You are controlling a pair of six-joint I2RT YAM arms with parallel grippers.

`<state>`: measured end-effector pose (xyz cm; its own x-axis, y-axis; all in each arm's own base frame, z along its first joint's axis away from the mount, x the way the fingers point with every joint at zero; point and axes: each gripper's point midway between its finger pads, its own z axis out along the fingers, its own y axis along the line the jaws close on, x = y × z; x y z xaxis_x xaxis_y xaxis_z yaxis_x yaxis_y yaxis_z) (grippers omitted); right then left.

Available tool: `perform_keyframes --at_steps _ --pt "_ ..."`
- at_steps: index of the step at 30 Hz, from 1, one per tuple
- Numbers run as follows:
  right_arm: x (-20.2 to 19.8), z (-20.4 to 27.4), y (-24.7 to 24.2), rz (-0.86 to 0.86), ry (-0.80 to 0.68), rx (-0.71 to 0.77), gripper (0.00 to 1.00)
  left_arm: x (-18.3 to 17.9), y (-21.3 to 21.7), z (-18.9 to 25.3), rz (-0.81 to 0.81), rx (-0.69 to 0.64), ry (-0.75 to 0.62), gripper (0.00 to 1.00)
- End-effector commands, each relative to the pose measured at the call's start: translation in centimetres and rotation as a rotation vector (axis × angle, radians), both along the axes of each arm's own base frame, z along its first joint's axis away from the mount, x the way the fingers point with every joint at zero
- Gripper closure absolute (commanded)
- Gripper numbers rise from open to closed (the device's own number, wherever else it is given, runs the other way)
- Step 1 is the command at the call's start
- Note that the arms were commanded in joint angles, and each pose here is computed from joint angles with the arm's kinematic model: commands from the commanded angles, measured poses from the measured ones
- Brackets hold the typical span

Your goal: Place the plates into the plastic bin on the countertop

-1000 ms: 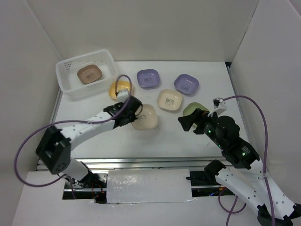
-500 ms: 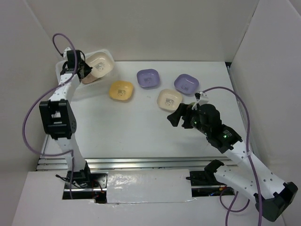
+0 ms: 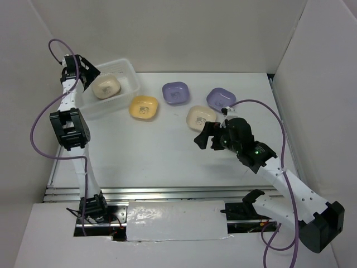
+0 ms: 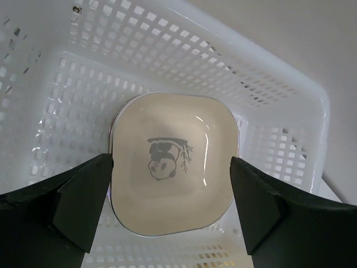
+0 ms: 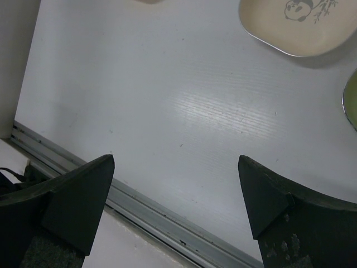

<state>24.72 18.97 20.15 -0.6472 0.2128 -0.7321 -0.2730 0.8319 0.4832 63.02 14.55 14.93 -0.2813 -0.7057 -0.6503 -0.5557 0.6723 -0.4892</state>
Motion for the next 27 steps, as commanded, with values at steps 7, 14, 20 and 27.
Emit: perform_keyframes --at_steps 7,14,20,27 --pt "0.9 2.8 0.3 0.000 -0.105 0.065 0.00 -7.5 -10.9 8.0 -0.098 0.183 -0.039 0.01" --pt "0.3 3.3 0.3 0.000 -0.105 0.103 0.00 -16.7 -22.9 3.1 -0.085 0.108 0.036 0.01" --pt "-1.0 4.5 -0.2 0.005 -0.133 0.126 0.00 -17.7 -24.8 -3.3 0.123 -0.083 0.078 0.01" --pt "-1.8 4.3 -0.8 0.012 -0.144 0.116 0.00 -13.8 -26.2 -7.7 0.170 -0.142 0.089 0.01"
